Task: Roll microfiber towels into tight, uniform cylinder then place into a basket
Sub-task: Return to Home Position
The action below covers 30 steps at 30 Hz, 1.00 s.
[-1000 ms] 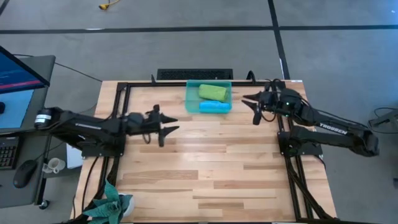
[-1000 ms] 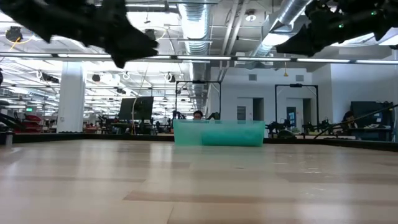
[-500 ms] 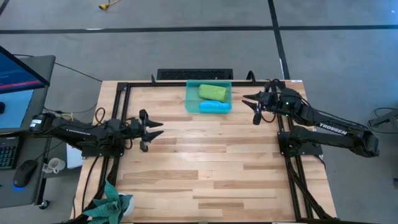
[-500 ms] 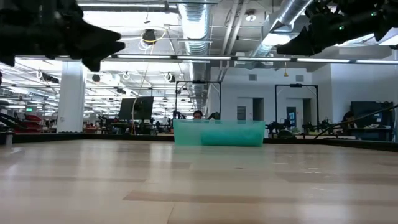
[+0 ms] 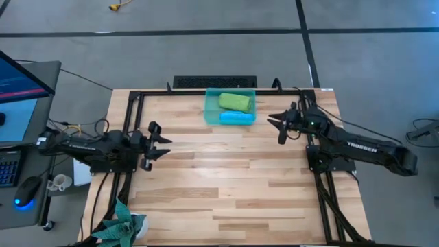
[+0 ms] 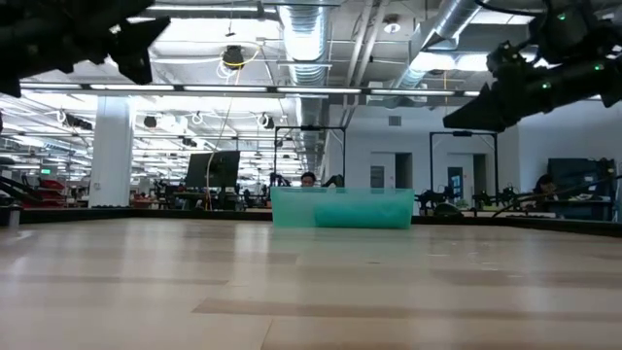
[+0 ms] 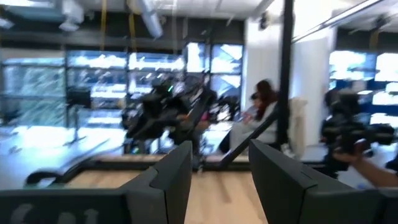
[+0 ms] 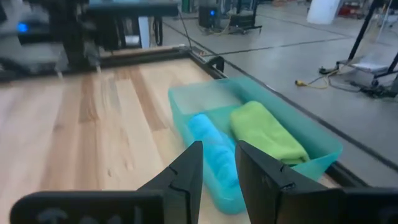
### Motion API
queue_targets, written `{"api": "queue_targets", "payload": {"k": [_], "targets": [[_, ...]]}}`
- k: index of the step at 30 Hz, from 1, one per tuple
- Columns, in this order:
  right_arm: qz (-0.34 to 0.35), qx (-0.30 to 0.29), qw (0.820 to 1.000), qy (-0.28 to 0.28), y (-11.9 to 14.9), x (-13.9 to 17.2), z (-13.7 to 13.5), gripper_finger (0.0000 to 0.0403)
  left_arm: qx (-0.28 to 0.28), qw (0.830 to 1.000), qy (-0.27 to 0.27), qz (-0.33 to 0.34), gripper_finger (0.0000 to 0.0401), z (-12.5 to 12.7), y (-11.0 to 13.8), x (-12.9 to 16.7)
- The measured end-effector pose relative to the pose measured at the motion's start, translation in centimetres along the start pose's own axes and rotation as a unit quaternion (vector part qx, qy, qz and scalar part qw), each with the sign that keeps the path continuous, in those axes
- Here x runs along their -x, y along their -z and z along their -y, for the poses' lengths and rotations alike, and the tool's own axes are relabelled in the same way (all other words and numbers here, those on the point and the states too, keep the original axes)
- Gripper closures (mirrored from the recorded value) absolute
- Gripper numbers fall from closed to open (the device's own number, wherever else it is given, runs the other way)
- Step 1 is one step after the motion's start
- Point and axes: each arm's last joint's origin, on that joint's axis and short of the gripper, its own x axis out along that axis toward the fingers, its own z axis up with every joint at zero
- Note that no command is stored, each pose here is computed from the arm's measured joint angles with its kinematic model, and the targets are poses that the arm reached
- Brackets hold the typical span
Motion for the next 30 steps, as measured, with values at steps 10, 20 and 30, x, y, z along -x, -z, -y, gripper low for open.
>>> {"api": "queue_targets", "payload": {"k": [10,20,30], "targets": [[0.064,-0.032,0.997,-0.002,-0.1,2.4,-0.5,0.0285,0.002,1.000,0.013,-0.027,0.0251,0.2,-0.5,2.1],[0.045,-0.038,0.998,-0.002,0.7,3.9,-0.7,0.0285,-0.044,0.996,-0.024,-0.077,0.0251,-0.1,1.0,2.4],[0.053,-0.089,0.995,-0.005,4.2,2.7,-1.2,0.0285,-0.018,0.992,-0.050,-0.116,0.0251,-0.3,1.8,2.6]]}}
